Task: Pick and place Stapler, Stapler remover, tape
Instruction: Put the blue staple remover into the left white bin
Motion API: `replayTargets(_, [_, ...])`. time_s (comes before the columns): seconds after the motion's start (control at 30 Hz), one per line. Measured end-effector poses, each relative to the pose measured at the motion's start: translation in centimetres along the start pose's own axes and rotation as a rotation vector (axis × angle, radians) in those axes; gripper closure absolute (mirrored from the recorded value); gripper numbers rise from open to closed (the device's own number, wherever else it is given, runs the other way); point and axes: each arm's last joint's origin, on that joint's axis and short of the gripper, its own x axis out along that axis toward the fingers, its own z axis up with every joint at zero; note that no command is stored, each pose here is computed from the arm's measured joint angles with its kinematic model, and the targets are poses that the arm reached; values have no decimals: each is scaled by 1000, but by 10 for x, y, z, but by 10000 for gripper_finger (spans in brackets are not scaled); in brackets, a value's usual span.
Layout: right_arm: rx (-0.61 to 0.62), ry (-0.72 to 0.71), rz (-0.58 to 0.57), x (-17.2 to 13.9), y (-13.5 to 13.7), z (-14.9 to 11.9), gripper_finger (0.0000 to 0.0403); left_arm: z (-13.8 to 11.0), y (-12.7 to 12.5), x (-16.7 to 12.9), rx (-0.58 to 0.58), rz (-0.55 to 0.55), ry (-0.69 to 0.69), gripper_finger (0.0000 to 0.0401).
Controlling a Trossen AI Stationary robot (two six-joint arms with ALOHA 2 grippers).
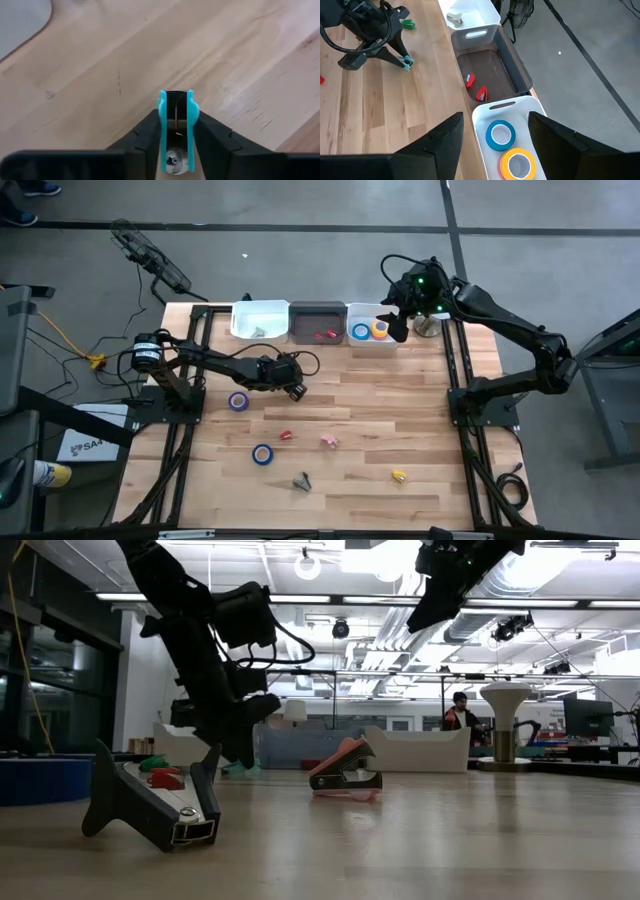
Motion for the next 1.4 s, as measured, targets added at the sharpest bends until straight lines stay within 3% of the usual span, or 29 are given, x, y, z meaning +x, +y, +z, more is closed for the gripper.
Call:
replayTargets(0.1, [0, 0, 0, 0, 0, 0, 188, 0, 0, 0, -14, -1, -1, 324])
replayTargets(0.77, [-4, 1, -3, 0, 0, 0, 188, 7, 4, -6, -102, -19, -14, 325])
replayTargets(1.4, [-3, 6, -11, 0, 0, 0, 188, 65, 70, -51, -381, -37, -194, 325])
